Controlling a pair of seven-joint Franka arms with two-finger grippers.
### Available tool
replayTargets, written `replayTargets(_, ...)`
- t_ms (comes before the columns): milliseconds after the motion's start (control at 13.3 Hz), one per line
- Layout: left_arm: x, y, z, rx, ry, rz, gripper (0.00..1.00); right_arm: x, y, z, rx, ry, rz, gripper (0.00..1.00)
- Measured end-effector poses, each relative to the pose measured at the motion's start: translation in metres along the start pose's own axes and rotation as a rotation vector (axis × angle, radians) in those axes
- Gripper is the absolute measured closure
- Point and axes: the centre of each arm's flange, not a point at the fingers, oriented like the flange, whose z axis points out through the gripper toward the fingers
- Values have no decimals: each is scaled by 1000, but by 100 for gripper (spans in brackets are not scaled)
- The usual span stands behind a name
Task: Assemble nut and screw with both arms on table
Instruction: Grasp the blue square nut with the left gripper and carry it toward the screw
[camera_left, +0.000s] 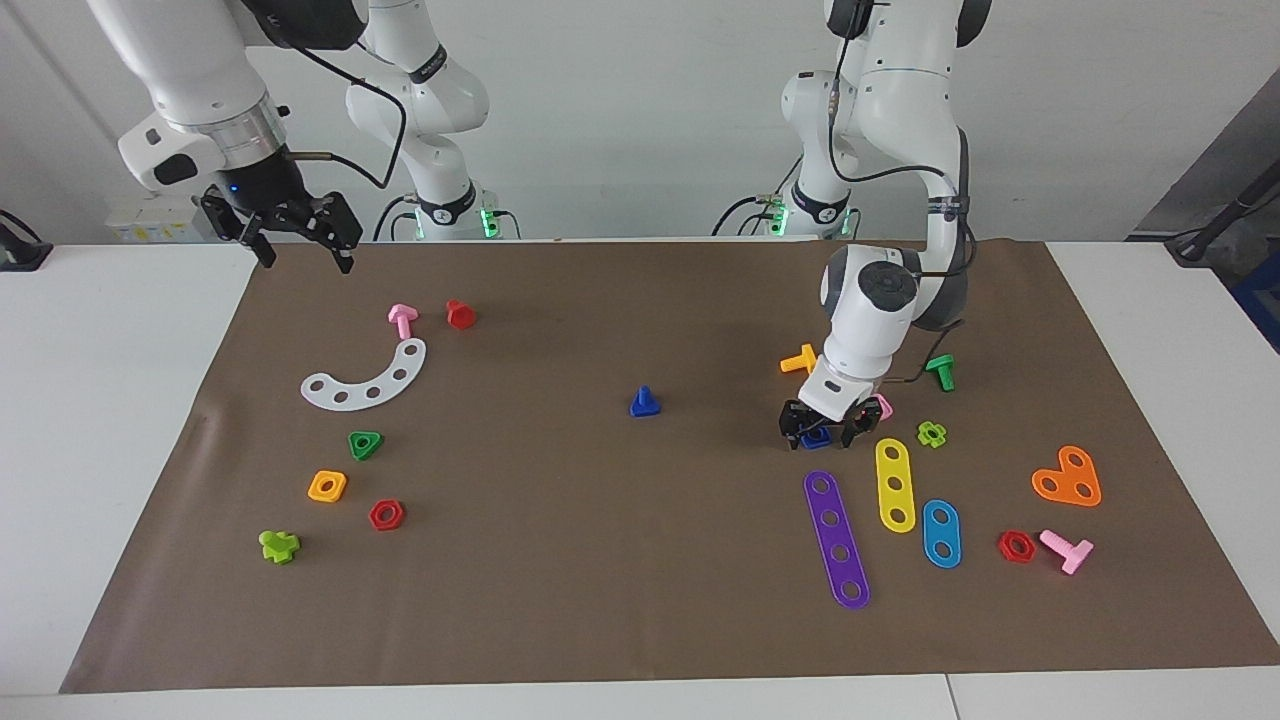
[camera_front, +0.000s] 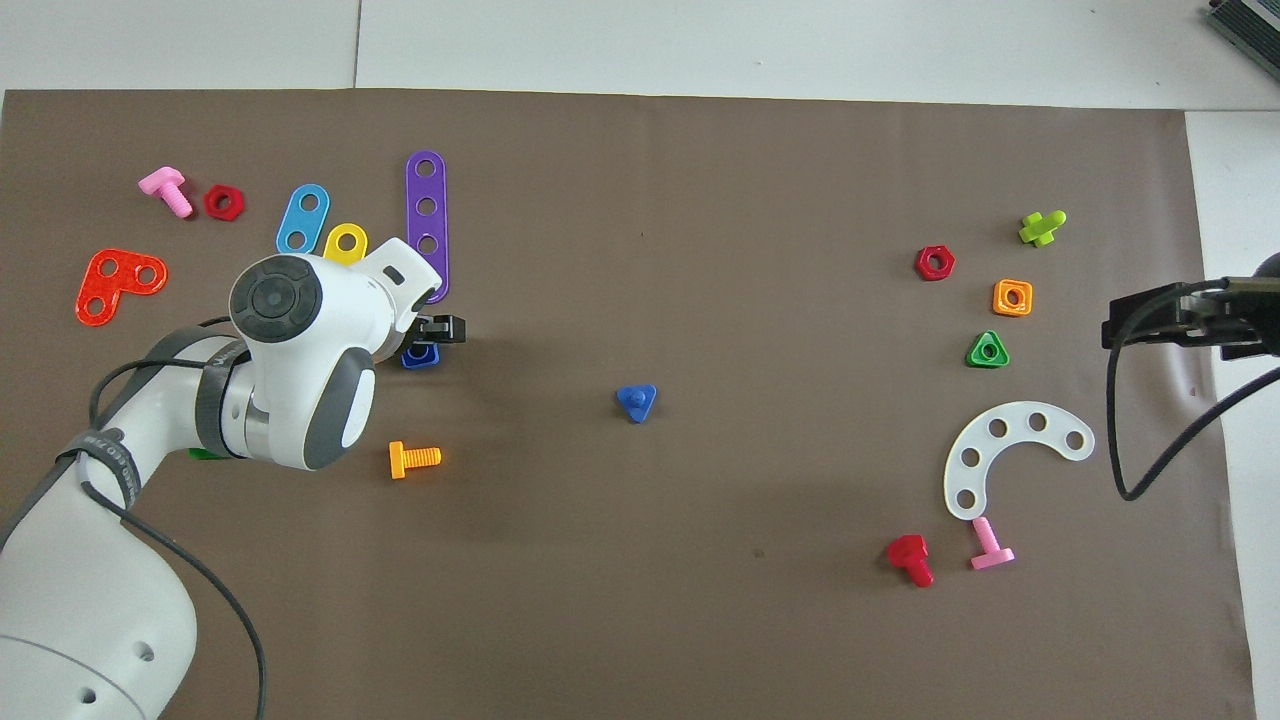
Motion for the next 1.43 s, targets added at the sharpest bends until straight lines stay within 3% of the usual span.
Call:
replayTargets(75, -2, 1, -1, 3, -11, -3, 52, 0, -2, 0, 0, 0, -3, 0)
replayTargets(375, 6, 9, -31, 5, -20, -7, 52, 0, -3, 0, 0, 0, -6, 0)
replayTargets(825, 19, 72, -93, -29, 44, 3, 52, 0, 1, 0, 0, -1, 1, 0)
replayTargets(1425, -46, 216, -87, -49, 20, 60, 52, 0, 1, 0, 0, -1, 1, 0)
